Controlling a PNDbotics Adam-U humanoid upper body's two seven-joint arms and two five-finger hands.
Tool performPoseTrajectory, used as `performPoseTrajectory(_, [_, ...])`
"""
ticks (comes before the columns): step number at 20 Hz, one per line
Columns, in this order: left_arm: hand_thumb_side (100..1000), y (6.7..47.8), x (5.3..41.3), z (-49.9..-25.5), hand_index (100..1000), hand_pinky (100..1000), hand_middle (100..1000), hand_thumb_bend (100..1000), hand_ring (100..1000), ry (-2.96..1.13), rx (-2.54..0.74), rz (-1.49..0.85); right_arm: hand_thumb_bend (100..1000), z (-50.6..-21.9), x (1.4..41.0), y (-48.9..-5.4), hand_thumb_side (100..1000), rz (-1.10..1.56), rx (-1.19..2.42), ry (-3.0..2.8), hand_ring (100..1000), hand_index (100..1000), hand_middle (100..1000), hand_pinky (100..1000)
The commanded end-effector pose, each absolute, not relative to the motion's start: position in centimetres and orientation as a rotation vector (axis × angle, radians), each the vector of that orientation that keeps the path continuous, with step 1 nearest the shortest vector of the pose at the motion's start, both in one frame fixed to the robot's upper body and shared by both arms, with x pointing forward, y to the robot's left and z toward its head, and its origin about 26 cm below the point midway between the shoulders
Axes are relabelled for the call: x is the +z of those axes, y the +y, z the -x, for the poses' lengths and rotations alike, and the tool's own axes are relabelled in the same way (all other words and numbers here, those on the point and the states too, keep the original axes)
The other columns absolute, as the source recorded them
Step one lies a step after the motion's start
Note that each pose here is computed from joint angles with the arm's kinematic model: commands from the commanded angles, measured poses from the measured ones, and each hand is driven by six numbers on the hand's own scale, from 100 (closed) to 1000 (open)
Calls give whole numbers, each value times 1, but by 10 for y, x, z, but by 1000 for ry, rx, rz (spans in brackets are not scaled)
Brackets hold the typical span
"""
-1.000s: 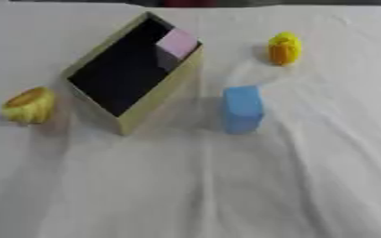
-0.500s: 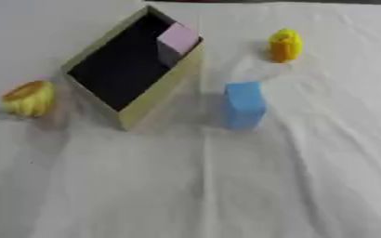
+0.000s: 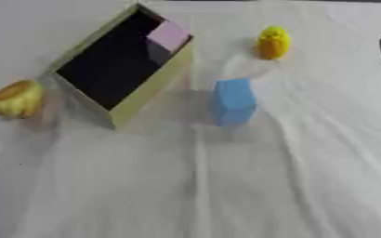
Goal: Pick up objects on the table and place them in the box.
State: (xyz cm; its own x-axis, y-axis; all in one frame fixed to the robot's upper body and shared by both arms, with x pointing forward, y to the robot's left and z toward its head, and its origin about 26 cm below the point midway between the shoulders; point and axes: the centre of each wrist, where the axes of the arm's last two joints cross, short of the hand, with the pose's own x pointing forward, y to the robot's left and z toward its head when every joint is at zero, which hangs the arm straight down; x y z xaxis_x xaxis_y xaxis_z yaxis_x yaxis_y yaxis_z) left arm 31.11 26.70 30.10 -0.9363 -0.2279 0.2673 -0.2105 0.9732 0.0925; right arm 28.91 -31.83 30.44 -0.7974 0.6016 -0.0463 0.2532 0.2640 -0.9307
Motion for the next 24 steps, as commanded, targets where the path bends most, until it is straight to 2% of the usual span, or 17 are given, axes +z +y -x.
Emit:
performPoseTrajectory(1, [530, 273, 308, -305, 811, 651, 654, 189, 673, -2862, -124, -380, 100, -282, 317, -323, 570, 863, 1663, -2166, 940, 893, 828, 863])
performPoseTrajectory(6, [529, 277, 307, -305, 810, 650, 654, 185, 672, -2855, -137, -397, 100, -281, 318, -323, 573, 884, 1762, -2106, 942, 896, 836, 863])
performPoseTrajectory(7, [529, 277, 307, -305, 809, 650, 654, 184, 672, -2855, -140, -395, 100, -281, 318, -322, 547, 882, 1781, -2096, 943, 896, 834, 863])
performPoseTrajectory(9, [537, 277, 307, -305, 808, 649, 654, 179, 671, -2853, -144, -387, 100, -281, 319, -319, 584, 870, 1822, -2067, 949, 897, 839, 866])
performPoseTrajectory(12, [544, 276, 305, -305, 808, 648, 654, 174, 671, -2847, -140, -373, 100, -283, 319, -313, 588, 843, 1872, -2003, 958, 900, 843, 873])
performPoseTrajectory(17, [547, 274, 305, -305, 808, 648, 654, 171, 671, -2844, -144, -354, 130, -286, 322, -300, 551, 813, 1926, -1922, 968, 904, 845, 883])
performPoseTrajectory(24, [550, 270, 303, -306, 807, 647, 652, 169, 668, -2832, -163, -319, 260, -290, 325, -274, 416, 707, 1997, -1805, 996, 908, 841, 913])
